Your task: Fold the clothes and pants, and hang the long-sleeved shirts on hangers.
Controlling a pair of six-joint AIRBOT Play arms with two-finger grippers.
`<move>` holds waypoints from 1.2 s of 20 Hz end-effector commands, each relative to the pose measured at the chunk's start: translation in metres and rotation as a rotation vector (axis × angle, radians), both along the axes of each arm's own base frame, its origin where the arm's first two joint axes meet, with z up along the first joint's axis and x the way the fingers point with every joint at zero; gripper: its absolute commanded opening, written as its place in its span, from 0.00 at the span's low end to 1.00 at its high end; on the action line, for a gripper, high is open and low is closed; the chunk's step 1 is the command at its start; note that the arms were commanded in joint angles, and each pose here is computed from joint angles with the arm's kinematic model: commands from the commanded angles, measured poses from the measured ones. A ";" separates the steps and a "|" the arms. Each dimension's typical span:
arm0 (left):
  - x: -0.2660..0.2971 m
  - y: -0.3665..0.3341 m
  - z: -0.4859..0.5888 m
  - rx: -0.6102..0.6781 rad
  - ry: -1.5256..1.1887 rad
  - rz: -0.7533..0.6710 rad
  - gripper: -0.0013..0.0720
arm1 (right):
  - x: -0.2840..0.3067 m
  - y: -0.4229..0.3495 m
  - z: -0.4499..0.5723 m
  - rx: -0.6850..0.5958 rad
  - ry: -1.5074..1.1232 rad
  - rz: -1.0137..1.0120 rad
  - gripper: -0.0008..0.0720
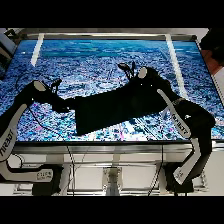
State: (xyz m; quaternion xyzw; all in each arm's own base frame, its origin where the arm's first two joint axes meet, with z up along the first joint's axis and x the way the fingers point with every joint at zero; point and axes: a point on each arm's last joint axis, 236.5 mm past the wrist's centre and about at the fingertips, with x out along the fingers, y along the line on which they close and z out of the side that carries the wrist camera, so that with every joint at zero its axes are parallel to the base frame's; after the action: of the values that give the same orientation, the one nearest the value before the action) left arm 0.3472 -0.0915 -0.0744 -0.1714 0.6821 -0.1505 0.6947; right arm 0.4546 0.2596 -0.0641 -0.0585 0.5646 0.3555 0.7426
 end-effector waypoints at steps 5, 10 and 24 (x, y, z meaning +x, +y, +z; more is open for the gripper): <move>0.004 -0.028 -0.009 -0.162 0.000 0.023 0.84 | -0.018 -0.004 -0.043 -0.051 0.085 0.099 0.77; 0.003 -0.028 -0.021 -0.160 0.024 0.031 0.84 | -0.022 0.019 -0.053 -0.007 0.081 0.123 0.75; 0.012 -0.019 -0.024 -0.145 0.001 0.060 0.84 | 0.033 0.048 0.045 0.053 -0.162 0.170 0.04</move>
State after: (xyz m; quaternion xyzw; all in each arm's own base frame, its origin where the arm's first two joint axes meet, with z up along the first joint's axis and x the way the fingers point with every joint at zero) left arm 0.3590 -0.1138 -0.0980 -0.2401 0.6637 -0.1808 0.6849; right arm 0.4737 0.3031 -0.0469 -0.1066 0.5154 0.4233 0.7374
